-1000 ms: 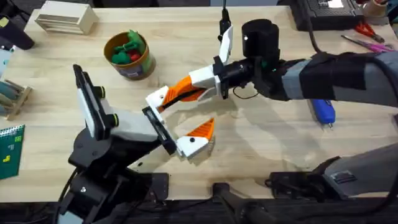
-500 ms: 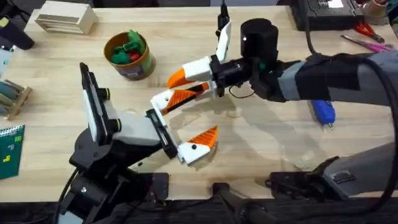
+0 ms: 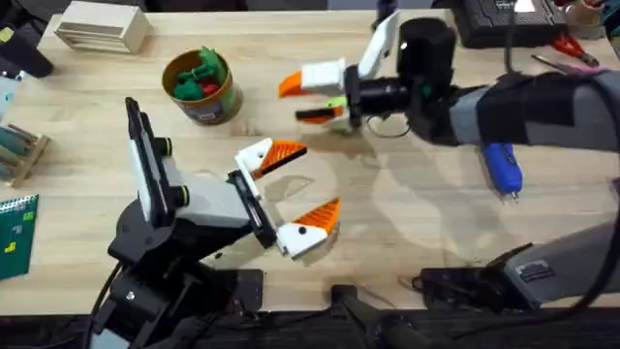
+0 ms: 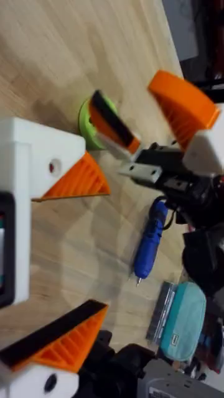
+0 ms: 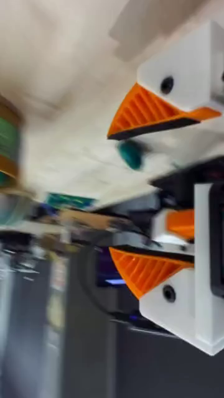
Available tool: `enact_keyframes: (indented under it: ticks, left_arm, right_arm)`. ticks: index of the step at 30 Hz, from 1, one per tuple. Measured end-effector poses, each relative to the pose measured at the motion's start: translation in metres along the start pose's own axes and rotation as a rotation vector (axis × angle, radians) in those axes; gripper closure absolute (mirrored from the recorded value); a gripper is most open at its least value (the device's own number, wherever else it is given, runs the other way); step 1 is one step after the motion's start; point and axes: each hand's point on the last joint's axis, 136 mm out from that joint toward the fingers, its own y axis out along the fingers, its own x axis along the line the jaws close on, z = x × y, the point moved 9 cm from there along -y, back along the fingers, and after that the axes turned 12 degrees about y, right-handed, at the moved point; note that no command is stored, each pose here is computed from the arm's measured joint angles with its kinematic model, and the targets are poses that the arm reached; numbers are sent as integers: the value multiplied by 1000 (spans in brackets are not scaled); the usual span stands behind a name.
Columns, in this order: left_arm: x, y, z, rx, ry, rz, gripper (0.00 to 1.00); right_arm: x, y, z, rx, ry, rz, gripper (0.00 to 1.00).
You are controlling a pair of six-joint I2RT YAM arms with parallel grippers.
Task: Pick up the gripper from the table and insert it into the empty holder that is missing its gripper. Then pick up a screw, insert it into the mounting hole, and use the screwdriver to tighten it. Finally, clean up the table by picking up the vegetable and placing it into the bucket.
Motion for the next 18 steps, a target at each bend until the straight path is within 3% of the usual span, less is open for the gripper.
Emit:
enact_keyframes:
  ticks: [5, 9, 13, 14, 18]
  left_arm:
    - [0, 0, 0, 0, 0, 2, 14]
    - [0, 0, 0, 0, 0, 3, 14]
    - [0, 0, 0, 0, 1, 3, 14]
    - [0, 0, 0, 0, 0, 3, 14]
    - [0, 0, 0, 0, 0, 3, 14]
  right_arm:
    - [11, -24, -42, -163, -57, 50, 85]
    - [24, -36, -66, -229, -71, 171, 87]
    - [29, -39, -69, -232, -65, 379, 86]
    - [37, -39, -64, -217, -125, 558, 83]
    - [46, -27, -48, -171, -302, 803, 83]
